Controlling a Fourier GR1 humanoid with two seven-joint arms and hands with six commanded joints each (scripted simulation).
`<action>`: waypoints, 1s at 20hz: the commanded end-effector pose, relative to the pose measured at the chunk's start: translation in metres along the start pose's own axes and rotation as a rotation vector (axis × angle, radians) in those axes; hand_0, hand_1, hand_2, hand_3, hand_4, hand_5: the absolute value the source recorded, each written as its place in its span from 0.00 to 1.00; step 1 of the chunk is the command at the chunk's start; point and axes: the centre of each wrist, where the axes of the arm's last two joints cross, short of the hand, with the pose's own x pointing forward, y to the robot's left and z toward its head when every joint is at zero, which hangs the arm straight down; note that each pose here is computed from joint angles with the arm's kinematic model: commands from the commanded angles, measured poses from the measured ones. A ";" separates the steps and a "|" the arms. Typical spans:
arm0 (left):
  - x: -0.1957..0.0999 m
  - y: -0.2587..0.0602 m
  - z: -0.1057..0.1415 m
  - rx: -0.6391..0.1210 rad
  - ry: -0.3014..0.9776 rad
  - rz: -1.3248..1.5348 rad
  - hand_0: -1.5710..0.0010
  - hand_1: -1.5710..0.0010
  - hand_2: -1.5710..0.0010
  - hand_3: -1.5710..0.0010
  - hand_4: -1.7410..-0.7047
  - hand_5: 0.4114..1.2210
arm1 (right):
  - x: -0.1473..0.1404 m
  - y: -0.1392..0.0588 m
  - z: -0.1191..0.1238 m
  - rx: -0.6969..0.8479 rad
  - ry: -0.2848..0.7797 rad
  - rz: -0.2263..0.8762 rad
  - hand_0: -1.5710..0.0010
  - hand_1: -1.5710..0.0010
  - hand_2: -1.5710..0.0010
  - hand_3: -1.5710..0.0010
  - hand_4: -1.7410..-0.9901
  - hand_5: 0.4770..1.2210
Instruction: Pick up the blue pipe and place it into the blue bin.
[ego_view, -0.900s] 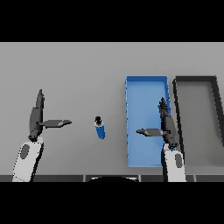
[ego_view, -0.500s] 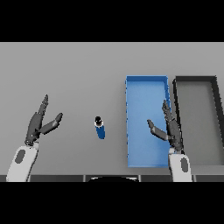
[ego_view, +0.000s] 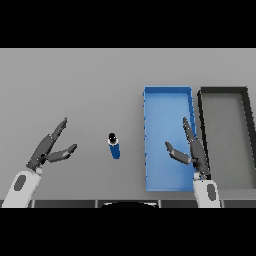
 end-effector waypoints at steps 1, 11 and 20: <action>0.002 -0.002 0.000 -0.038 0.015 -0.006 1.00 1.00 1.00 1.00 0.69 0.20 | 0.003 -0.001 -0.001 0.001 -0.023 -0.002 1.00 1.00 1.00 1.00 0.69 0.15; 0.017 -0.056 -0.011 -0.326 0.032 0.002 1.00 1.00 1.00 1.00 0.62 0.05 | -0.003 -0.003 0.000 0.013 -0.057 -0.001 1.00 1.00 1.00 1.00 0.64 0.19; 0.013 -0.106 -0.051 -0.400 0.034 0.051 1.00 1.00 1.00 1.00 0.60 0.05 | -0.001 0.002 0.005 -0.001 -0.041 -0.016 1.00 1.00 1.00 1.00 0.62 0.18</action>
